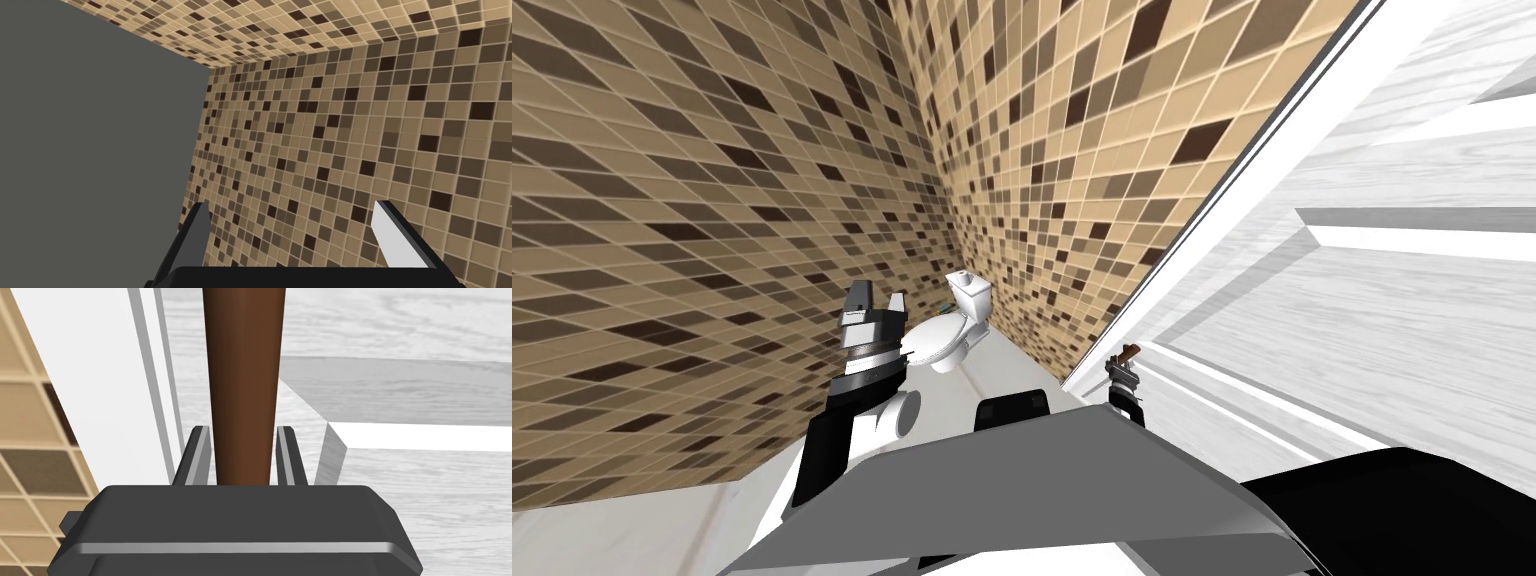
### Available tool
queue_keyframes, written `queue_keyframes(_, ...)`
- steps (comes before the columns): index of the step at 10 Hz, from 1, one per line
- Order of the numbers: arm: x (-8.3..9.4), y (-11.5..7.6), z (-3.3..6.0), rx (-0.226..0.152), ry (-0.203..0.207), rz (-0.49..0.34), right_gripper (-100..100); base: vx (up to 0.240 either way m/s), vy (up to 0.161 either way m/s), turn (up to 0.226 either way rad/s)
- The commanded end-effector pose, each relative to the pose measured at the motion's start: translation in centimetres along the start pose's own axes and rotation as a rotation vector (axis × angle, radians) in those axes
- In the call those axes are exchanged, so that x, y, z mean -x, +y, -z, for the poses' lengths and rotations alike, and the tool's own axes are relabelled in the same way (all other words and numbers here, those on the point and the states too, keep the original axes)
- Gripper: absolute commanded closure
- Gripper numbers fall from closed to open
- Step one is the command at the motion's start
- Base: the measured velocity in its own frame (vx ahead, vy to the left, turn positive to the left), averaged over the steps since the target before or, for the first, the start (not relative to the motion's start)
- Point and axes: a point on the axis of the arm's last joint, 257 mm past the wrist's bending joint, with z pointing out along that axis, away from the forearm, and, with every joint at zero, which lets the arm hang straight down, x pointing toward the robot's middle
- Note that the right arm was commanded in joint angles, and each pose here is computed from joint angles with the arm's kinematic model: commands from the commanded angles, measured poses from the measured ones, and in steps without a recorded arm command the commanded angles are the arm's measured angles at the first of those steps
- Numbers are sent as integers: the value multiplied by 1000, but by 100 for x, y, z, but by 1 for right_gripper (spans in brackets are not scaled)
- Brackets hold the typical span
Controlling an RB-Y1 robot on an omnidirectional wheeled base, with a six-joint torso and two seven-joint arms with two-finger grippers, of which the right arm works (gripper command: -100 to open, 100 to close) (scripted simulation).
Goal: Pull the door open
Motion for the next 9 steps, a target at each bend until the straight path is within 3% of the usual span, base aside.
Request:
queue_keyframes(1,23,-80,34,-22,-8,-5,100,-149,111,13)
queue_keyframes(5,7,-236,59,-77,-7,-10,100,-170,67,39)
queue_keyframes(6,-1,-328,80,-110,-7,-13,100,-222,40,72)
queue_keyframes(9,-8,-456,116,-157,-8,-18,100,-260,3,79)
